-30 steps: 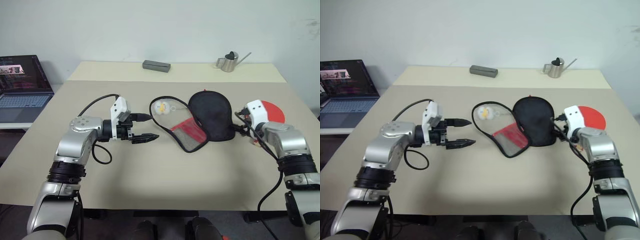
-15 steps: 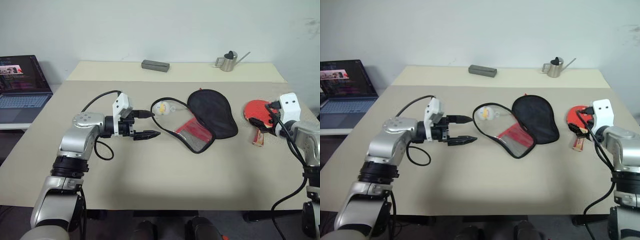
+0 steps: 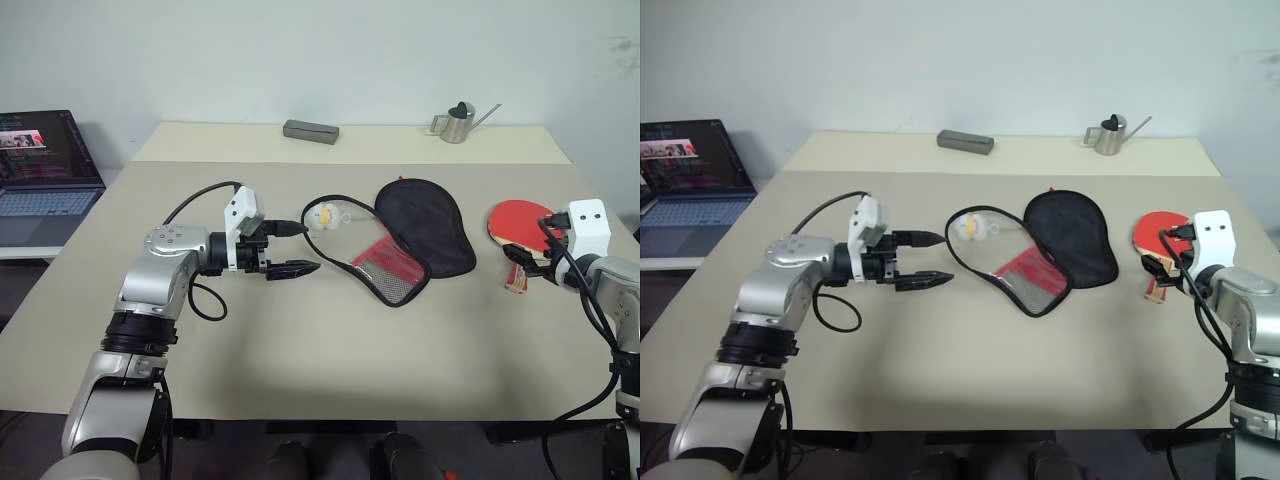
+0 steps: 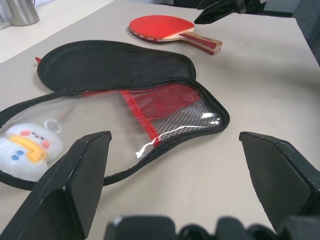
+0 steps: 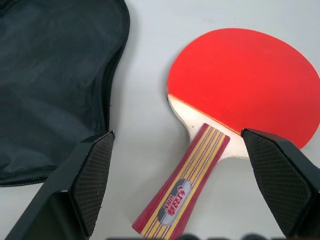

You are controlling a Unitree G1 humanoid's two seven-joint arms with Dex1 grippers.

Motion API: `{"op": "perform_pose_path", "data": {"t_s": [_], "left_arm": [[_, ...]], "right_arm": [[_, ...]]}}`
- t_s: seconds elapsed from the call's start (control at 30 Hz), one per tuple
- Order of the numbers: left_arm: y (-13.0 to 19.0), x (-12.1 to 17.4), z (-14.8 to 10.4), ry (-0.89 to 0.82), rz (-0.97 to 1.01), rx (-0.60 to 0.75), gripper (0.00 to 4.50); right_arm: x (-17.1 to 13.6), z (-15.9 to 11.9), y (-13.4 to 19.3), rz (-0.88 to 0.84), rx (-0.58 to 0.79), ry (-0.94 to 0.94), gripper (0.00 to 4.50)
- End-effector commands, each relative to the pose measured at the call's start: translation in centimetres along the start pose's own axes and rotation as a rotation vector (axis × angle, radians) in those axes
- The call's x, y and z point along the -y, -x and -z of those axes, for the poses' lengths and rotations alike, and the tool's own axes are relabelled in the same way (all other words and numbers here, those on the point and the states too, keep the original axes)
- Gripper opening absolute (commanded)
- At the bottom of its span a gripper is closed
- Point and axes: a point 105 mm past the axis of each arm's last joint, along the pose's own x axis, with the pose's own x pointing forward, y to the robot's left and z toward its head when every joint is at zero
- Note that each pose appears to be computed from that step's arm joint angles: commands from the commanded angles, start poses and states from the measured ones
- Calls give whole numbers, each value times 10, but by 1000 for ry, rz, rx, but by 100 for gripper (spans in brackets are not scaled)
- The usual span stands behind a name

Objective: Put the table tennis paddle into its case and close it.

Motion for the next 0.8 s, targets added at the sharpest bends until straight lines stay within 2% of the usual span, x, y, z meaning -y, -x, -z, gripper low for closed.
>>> {"op": "perform_pose_path", "data": {"t_s": [0.03,0.1,0.3,0.43,0.6,0.8], "left_arm": [[6,-4,-15,-52,-18,26,450],[9,-5,-14,-53,-22,19,450],[17,-9,-14,-57,-48,8,450],[21,-11,-14,-58,-62,4,450],[24,-11,-13,-59,-69,-3,450],[25,-6,-11,-53,-48,-13,450]], "right_arm": [[-16,-13,1,-75,56,72,444],[-22,-12,-2,-115,52,72,444],[-68,-16,4,-374,48,78,444],[-94,-12,6,-475,50,153,444],[-102,-1,-2,-478,54,363,444],[-106,4,-1,-544,72,463,444]]}}
